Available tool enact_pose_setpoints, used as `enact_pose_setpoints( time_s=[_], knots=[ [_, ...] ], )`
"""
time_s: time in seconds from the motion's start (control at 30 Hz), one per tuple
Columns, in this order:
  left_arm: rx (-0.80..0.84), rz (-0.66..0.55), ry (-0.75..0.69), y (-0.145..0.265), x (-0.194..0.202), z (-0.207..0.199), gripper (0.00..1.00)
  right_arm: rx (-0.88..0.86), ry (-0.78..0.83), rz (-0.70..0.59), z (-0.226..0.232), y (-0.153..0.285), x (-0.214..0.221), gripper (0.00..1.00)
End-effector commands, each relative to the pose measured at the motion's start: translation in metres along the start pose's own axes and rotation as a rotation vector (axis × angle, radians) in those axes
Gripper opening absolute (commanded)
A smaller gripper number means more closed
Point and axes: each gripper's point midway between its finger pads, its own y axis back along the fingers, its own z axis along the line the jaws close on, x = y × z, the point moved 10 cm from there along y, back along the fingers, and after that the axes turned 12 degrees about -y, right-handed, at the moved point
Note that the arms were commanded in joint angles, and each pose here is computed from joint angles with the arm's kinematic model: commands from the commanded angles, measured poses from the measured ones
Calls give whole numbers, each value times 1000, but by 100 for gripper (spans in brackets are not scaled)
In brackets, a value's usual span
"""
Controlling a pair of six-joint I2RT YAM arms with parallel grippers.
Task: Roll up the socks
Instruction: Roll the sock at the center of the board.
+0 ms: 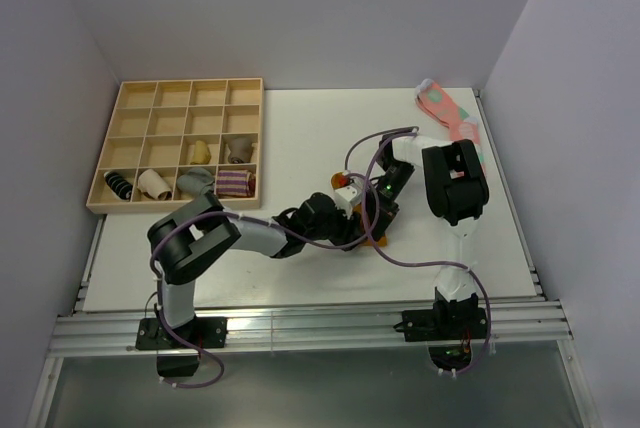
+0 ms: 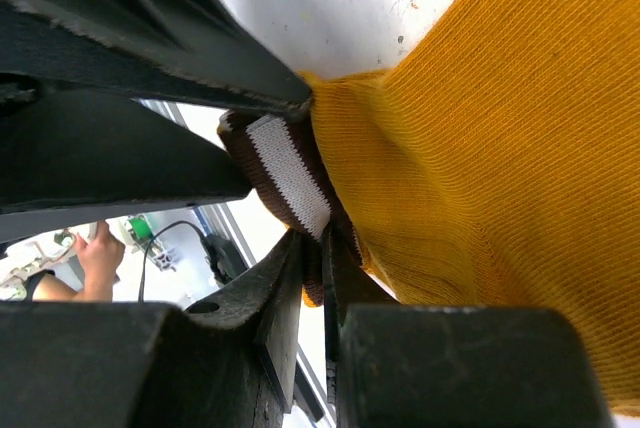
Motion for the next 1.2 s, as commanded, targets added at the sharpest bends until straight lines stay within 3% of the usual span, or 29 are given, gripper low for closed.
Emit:
enact_pose_setpoints(
  time_s=[0.0, 0.23, 0.4, 0.47, 0.53, 0.63, 0.83, 1.17],
  knots=[
    [15, 6, -51, -7, -4, 1, 47, 6, 0, 2, -1, 7, -3, 17],
    [4, 18, -52, -12, -3, 2, 43, 7, -2, 0, -2, 6, -3, 17],
    [21, 45, -24, -19, -5, 1, 18, 25, -17, -3, -3, 5, -2, 18],
    [34, 74, -5, -23, -5, 0, 6, 40, -9, -13, -3, 6, -2, 21],
    [42, 106, 21, -25, -3, -1, 0, 76, -6, -43, -3, 8, -3, 27],
    [49, 164, 66, -28, 0, -3, 0, 121, 2, -84, -3, 10, -3, 37],
    [-54, 271, 153, -25, -1, -1, 0, 171, 28, -258, 6, 34, -9, 47],
    [-164, 393, 254, -18, -9, -1, 0, 225, -81, -633, 3, 91, -4, 48]
  ],
)
